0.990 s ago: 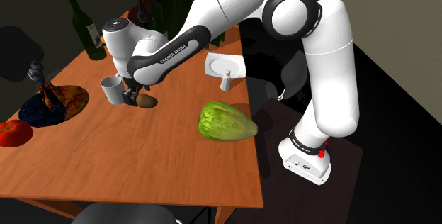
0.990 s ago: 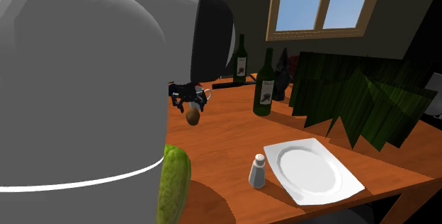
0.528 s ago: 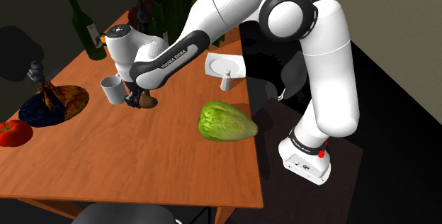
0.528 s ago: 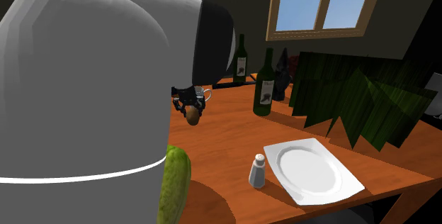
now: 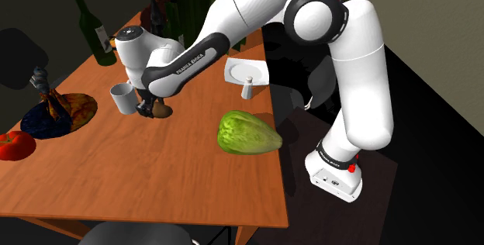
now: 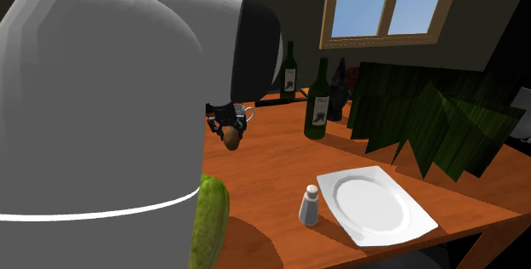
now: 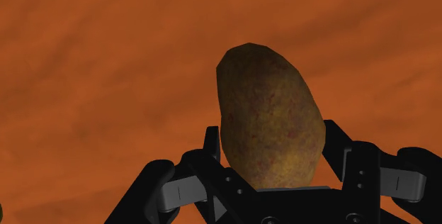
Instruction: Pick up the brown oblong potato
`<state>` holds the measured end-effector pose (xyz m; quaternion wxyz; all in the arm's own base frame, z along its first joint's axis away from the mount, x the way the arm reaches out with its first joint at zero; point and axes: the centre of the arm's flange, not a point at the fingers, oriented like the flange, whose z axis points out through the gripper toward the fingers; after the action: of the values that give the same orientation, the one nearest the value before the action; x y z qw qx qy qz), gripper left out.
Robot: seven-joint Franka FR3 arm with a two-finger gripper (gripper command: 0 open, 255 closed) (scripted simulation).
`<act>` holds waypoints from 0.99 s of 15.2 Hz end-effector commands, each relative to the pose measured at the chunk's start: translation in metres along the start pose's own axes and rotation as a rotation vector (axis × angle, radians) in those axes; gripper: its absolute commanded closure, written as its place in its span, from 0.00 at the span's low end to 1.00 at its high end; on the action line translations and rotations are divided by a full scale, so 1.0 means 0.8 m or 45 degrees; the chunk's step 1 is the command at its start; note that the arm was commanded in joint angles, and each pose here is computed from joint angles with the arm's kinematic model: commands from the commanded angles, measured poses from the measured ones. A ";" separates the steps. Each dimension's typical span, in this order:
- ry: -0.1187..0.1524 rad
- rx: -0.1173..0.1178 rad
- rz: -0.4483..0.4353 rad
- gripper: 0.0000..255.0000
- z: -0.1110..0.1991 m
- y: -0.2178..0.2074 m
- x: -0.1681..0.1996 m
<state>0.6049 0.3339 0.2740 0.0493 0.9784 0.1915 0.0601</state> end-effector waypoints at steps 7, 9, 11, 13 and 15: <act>0.000 0.000 0.000 1.00 -0.049 0.005 0.004; 0.000 0.000 0.000 1.00 -0.062 0.007 0.006; 0.000 0.000 0.000 1.00 -0.075 0.009 0.007; 0.000 0.000 0.000 1.00 -0.088 0.010 0.008; 0.000 0.000 0.000 1.00 -0.096 0.011 0.009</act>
<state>0.6040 0.3340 0.3484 0.0492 0.9784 0.1915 0.0603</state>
